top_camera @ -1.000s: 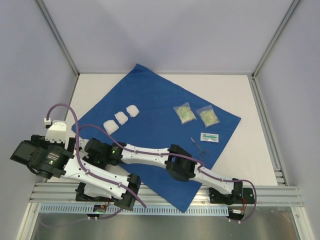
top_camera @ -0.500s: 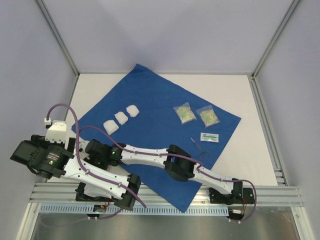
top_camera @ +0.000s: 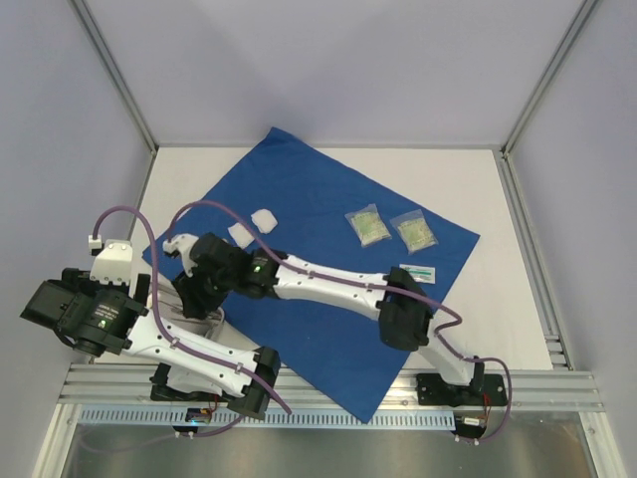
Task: Prepare the surgical pack
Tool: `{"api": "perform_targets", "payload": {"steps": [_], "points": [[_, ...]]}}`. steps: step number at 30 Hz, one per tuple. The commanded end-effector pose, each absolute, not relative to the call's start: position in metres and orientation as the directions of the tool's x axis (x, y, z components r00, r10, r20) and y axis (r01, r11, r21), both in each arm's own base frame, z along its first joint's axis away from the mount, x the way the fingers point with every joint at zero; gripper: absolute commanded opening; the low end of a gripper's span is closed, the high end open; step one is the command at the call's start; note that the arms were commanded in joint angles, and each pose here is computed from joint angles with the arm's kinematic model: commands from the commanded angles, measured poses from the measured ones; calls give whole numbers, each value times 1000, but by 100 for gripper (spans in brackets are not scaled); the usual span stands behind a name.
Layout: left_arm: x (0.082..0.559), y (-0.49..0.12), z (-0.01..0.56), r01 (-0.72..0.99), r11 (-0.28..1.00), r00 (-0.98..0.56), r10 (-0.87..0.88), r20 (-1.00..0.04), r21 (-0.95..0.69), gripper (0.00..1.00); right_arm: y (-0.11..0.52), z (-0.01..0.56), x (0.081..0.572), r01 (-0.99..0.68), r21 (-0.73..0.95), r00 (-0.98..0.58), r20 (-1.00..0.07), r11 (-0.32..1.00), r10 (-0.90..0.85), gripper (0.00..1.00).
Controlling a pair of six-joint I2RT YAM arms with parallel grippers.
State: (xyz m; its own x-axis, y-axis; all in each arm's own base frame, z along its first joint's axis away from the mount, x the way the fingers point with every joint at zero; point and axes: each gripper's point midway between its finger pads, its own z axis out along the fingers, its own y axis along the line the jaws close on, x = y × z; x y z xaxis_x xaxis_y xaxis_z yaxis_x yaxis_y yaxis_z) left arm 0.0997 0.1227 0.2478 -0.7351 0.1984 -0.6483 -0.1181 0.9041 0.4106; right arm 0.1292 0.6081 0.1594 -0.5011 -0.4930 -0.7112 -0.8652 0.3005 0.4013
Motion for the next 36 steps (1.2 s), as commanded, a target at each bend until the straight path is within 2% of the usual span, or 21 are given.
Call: {"api": "perform_targets", "payload": {"steps": [1,3,4,5,10,11,13,16,21,24,27,36], "points": [[89,55,224,-83,987,-756,30,-654,140,98,553,210,177,-851,343,-501,-754,397,-424,49],[89,56,222,-82,987,-759,27,-651,137,98,517,204,195,-840,260,-487,-748,476,-451,52],[89,56,221,-79,988,-759,27,-650,133,98,491,226,205,-828,243,-482,-769,505,-419,53],[89,56,219,-79,988,-762,25,-647,131,98,466,200,207,-811,222,-507,-729,542,-460,54],[89,57,214,-70,990,-764,28,-644,125,98,320,180,253,-613,103,-647,-635,784,-422,57],[89,57,211,-67,990,-765,27,-643,122,98,283,155,251,-561,39,-696,-562,827,-446,56],[90,57,208,-65,991,-765,24,-643,114,98,226,138,254,-463,0,-773,-489,886,-404,56],[90,59,205,-63,992,-765,20,-644,106,98,173,116,252,-361,-20,-854,-396,932,-339,55],[89,60,201,-47,993,-771,32,-636,108,98,132,85,252,-268,-25,-919,-293,963,-264,55],[87,60,199,-35,991,-780,52,-624,126,98,119,66,253,-219,-2,-949,-231,976,-214,51],[85,61,194,-35,990,-786,57,-616,137,98,125,56,252,-229,28,-951,-219,973,-218,46],[85,62,190,-39,991,-788,47,-614,126,99,125,29,243,-274,13,-950,-161,962,-268,45]]}}
